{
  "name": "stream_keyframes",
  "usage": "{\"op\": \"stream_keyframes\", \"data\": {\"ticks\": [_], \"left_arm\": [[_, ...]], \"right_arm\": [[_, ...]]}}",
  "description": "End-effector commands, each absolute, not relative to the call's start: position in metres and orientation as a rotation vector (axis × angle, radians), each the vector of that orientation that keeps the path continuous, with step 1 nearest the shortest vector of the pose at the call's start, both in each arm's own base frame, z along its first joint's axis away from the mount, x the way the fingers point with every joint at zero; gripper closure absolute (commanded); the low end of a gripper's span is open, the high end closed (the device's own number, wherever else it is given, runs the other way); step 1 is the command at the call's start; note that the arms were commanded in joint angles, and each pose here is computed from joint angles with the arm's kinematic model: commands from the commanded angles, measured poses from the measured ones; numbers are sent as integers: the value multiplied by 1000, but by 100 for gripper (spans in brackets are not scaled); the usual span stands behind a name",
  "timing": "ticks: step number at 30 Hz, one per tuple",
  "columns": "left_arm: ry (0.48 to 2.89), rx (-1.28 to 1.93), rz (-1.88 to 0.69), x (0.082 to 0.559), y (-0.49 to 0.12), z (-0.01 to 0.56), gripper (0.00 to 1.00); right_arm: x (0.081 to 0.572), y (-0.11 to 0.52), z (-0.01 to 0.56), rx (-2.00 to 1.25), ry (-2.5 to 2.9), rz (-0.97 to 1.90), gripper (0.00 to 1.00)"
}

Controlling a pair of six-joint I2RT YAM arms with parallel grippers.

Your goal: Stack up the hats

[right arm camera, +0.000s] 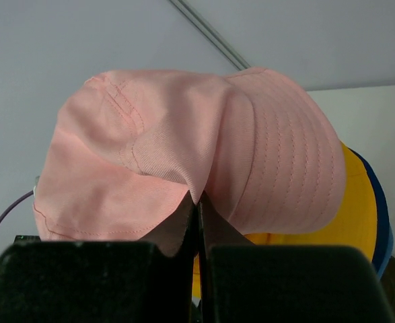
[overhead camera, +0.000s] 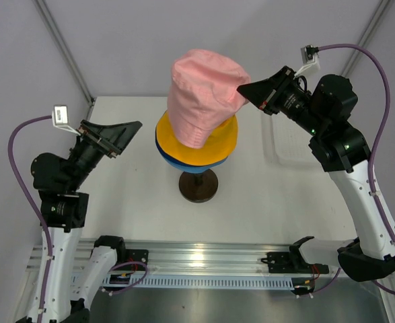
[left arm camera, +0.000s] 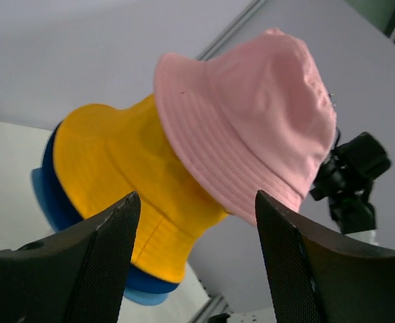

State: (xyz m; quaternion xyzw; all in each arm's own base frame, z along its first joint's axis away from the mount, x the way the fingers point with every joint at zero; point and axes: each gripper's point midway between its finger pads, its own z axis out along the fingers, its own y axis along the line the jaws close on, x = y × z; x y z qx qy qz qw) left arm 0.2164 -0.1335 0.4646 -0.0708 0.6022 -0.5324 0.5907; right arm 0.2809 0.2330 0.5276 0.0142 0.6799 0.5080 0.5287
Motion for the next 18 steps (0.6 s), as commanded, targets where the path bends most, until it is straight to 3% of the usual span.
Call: {"op": "stream_keyframes", "data": {"ticks": [1, 18], "left_arm": [[1370, -108, -1420, 206, -149, 483, 28], [1355, -115, -1746, 183, -211, 483, 28]], "right_arm": [[284, 229, 519, 52, 1649, 1174, 100], [284, 228, 510, 143, 1638, 1203, 100]]}}
